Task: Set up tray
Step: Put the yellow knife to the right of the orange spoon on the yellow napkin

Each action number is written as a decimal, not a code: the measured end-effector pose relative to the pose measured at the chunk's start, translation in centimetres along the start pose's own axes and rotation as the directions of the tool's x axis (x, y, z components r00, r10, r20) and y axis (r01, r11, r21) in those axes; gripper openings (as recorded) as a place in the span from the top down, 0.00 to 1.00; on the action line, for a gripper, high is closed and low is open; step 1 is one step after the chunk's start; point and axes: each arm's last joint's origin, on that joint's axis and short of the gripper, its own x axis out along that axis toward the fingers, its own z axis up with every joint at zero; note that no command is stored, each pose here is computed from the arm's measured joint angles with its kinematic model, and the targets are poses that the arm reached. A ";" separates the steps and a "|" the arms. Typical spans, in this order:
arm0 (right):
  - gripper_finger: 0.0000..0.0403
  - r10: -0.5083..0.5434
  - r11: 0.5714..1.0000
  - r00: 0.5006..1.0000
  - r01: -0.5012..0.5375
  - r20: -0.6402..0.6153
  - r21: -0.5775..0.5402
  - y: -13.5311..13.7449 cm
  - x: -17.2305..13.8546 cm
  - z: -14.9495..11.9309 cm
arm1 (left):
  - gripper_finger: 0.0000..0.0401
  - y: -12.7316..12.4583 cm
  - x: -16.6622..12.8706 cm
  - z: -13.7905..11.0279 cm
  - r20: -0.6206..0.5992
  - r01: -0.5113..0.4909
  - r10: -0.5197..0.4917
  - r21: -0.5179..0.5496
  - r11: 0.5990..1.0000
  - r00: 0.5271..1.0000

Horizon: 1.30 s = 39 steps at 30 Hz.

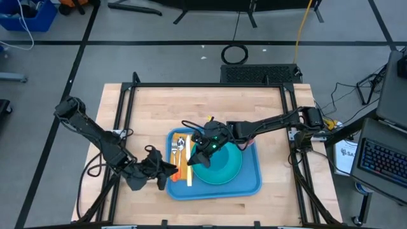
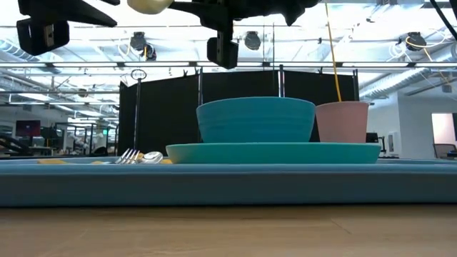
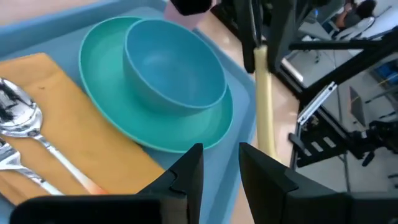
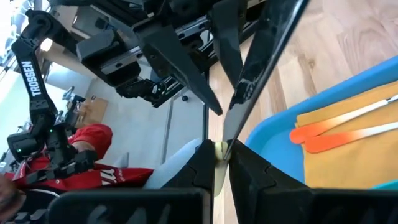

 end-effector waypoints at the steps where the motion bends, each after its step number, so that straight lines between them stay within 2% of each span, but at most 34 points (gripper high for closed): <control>1: 0.96 0.000 1.000 1.000 0.000 0.001 -0.004 0.0 0.0 0.0 | 0.74 -0.1 0.0 0.0 0.004 0.007 -0.007 -0.004 1.000 1.000; 5: 0.96 0.005 1.000 1.000 -0.005 0.009 -0.010 0.1 0.0 0.1 | 0.68 -0.5 0.1 0.3 0.007 0.047 -0.047 -0.014 0.999 0.999; 13: 0.96 -0.009 1.000 0.999 0.009 0.031 -0.015 0.1 0.0 0.2 | 0.44 -0.7 0.6 1.2 0.045 0.070 -0.070 0.001 0.998 0.997; 17: 0.96 -0.003 1.000 0.999 0.004 0.037 -0.020 0.1 0.0 0.2 | 0.39 -0.7 1.0 1.8 0.066 0.071 -0.072 0.021 0.997 0.995; 22: 0.96 0.023 0.999 0.998 -0.021 0.061 -0.036 0.4 0.0 0.5 | 0.41 -0.6 1.4 2.1 0.036 0.090 -0.090 0.012 0.996 0.995; 39: 0.96 0.045 0.998 0.998 -0.043 0.054 -0.042 0.5 0.0 0.5 | 0.62 -0.7 2.1 2.9 0.038 0.119 -0.121 0.056 0.991 0.992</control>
